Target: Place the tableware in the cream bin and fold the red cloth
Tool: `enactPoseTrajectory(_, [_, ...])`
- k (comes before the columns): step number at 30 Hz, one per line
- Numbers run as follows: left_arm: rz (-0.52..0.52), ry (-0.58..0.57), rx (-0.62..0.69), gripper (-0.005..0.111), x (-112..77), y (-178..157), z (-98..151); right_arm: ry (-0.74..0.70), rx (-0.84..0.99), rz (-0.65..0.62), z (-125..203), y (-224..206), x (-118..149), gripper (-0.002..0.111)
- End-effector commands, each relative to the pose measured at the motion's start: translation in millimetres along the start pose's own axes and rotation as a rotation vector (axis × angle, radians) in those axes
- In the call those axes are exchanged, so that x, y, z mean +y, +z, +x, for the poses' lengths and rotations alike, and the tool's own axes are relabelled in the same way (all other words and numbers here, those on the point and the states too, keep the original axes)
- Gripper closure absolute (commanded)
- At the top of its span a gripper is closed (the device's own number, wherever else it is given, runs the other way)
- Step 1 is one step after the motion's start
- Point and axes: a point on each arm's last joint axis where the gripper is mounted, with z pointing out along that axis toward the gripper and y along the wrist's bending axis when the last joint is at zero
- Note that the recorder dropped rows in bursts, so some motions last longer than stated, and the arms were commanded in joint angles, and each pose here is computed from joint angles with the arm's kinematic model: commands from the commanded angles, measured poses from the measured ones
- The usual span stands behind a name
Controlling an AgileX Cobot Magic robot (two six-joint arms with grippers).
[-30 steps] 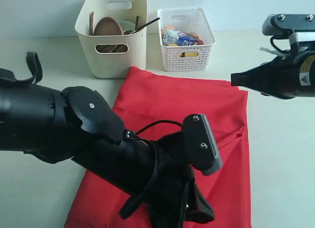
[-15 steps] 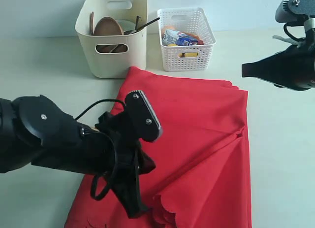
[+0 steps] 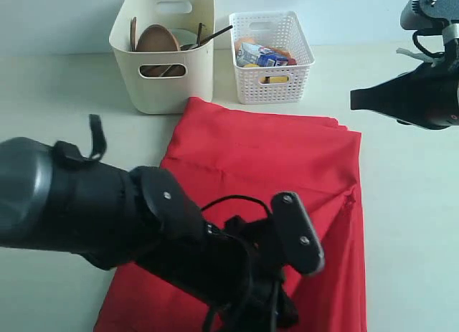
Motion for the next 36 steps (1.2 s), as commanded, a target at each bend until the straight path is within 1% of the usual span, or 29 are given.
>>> enactPoseTrajectory(1, [0.074,0.154,-0.061,0.106,-36.4,4.3,-33.5,-0.032,-0.007,0.012,-2.3,-2.3,-1.3,0.108])
enactPoseTrajectory(2, [0.06,0.167,-0.068,0.106,-38.4,0.7,-36.1,-0.045,0.001,0.022,-1.6,-2.4,-2.2,0.108])
enactPoseTrajectory(3, [0.011,0.171,-0.08,0.106,-37.1,-7.9,-39.9,-0.063,0.019,0.043,-0.1,-2.4,-4.2,0.108])
enactPoseTrajectory(4, [-0.029,0.163,-0.071,0.106,-32.2,-13.5,-37.0,-0.077,0.029,0.057,0.7,-2.5,-5.5,0.108])
enactPoseTrajectory(5, [-0.111,0.135,-0.063,0.106,-22.1,-24.8,-29.0,-0.077,0.037,0.064,1.4,-2.6,-6.2,0.108])
enactPoseTrajectory(6, [-0.15,0.108,-0.052,0.106,-15.8,-29.5,-21.0,-0.077,0.037,0.064,1.4,-2.6,-6.2,0.108])
enactPoseTrajectory(7, [-0.209,0.053,-0.016,0.106,-4.7,-34.3,1.5,-0.075,0.034,0.062,1.2,-2.6,-5.9,0.108])
enactPoseTrajectory(8, [-0.245,0.021,0.003,0.106,2.2,-35.9,14.6,-0.071,0.033,0.061,1.1,-2.6,-5.9,0.108])
enactPoseTrajectory(9, [-0.315,-0.027,0.04,0.106,14.3,-38.2,37.8,-0.059,0.025,0.054,0.4,-2.5,-5.2,0.108])
enactPoseTrajectory(10, [-0.354,-0.065,0.073,0.106,21.2,-37.5,53.7,-0.049,0.015,0.044,-0.4,-2.4,-4.3,0.108])
enactPoseTrajectory(11, [-0.359,-0.079,0.091,0.106,23.9,-36.4,60.0,-0.049,0.01,0.04,-0.8,-2.4,-3.9,0.108])
enactPoseTrajectory(13, [-0.362,-0.089,0.11,0.106,26.5,-29.3,62.8,-0.047,0.004,0.033,-1.4,-2.4,-3.2,0.108])
enactPoseTrajectory(16, [-0.337,-0.08,0.133,0.106,28.0,-13.9,58.9,-0.047,0.014,0.043,-0.5,-2.4,-4.1,0.108])
enactPoseTrajectory(19, [-0.26,-0.049,0.138,0.106,19.1,0.7,45.7,-0.047,0.018,0.046,-0.2,-2.4,-4.5,0.108])
enactPoseTrajectory(21, [-0.193,-0.005,0.122,0.106,4.8,8.5,29.4,-0.047,0.018,0.046,-0.2,-2.4,-4.5,0.108])
enactPoseTrajectory(23, [-0.163,0.056,0.087,0.106,-11.4,12.9,11.4,-0.047,0.018,0.046,-0.2,-2.4,-4.5,0.108])
enactPoseTrajectory(25, [-0.153,0.125,0.031,0.106,-26.7,14.0,-10.3,-0.049,0.017,0.046,-0.2,-2.4,-4.5,0.108])
enactPoseTrajectory(28, [-0.161,0.204,-0.038,0.106,-39.7,13.4,-35.4,-0.05,0.019,0.048,-0.1,-2.5,-4.6,0.108])
enactPoseTrajectory(31, [-0.173,0.219,-0.072,0.106,-39.3,11.1,-46.8,-0.049,0.027,0.056,0.6,-2.5,-5.3,0.108])
enactPoseTrajectory(33, [-0.197,0.208,-0.08,0.106,-33.2,9.6,-47.3,-0.049,0.028,0.057,0.8,-2.5,-5.5,0.108])
enactPoseTrajectory(36, [-0.205,0.189,-0.07,0.106,-25.8,8.2,-43.5,-0.049,0.031,0.06,1.0,-2.5,-5.7,0.108])
